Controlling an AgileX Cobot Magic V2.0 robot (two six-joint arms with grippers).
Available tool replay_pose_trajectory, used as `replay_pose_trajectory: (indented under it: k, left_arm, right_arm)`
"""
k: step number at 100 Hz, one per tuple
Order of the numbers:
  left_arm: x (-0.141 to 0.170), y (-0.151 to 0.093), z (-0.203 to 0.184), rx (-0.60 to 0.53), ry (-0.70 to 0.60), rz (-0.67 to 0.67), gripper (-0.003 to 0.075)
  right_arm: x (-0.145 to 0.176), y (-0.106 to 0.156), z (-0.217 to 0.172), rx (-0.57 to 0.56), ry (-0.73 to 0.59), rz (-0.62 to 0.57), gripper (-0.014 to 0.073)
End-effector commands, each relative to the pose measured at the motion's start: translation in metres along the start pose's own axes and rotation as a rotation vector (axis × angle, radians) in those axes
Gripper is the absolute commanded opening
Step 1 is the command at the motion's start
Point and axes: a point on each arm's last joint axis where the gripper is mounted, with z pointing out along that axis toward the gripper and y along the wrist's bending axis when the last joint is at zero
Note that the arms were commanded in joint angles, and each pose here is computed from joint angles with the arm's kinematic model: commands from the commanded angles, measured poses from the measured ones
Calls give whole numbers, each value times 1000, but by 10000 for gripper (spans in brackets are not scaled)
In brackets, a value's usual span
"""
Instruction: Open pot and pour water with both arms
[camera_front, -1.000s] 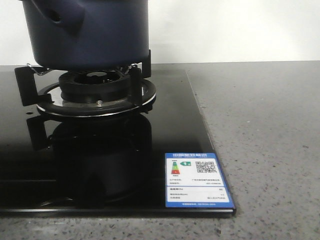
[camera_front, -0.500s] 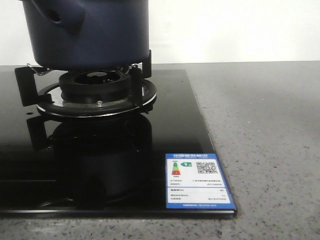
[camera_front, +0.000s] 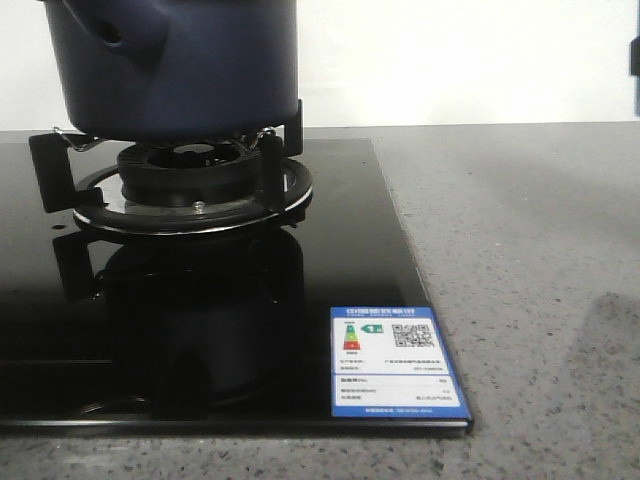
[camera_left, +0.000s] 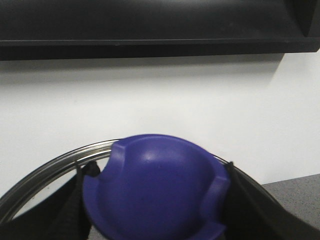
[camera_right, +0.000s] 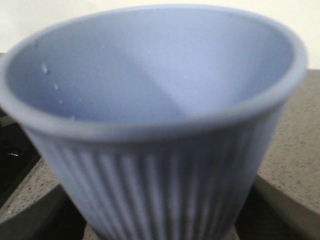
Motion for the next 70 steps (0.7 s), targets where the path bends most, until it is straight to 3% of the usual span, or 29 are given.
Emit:
replay_pose_trajectory:
  k: [1, 13, 32, 70]
  left_arm:
    - [-29, 3, -11, -32, -177, -4, 358]
    - [-29, 3, -11, -32, -177, -4, 358]
    - [-29, 3, -11, -32, -177, -4, 358]
    - [-29, 3, -11, -32, -177, -4, 358]
  right_arm:
    - [-11, -4, 12, -64, -106, 45, 340]
    - [3, -13, 32, -90, -89, 71, 340]
    - [17, -21, 52, -106, -132, -20, 340]
    - [35, -25, 69, -130, -120, 22, 340]
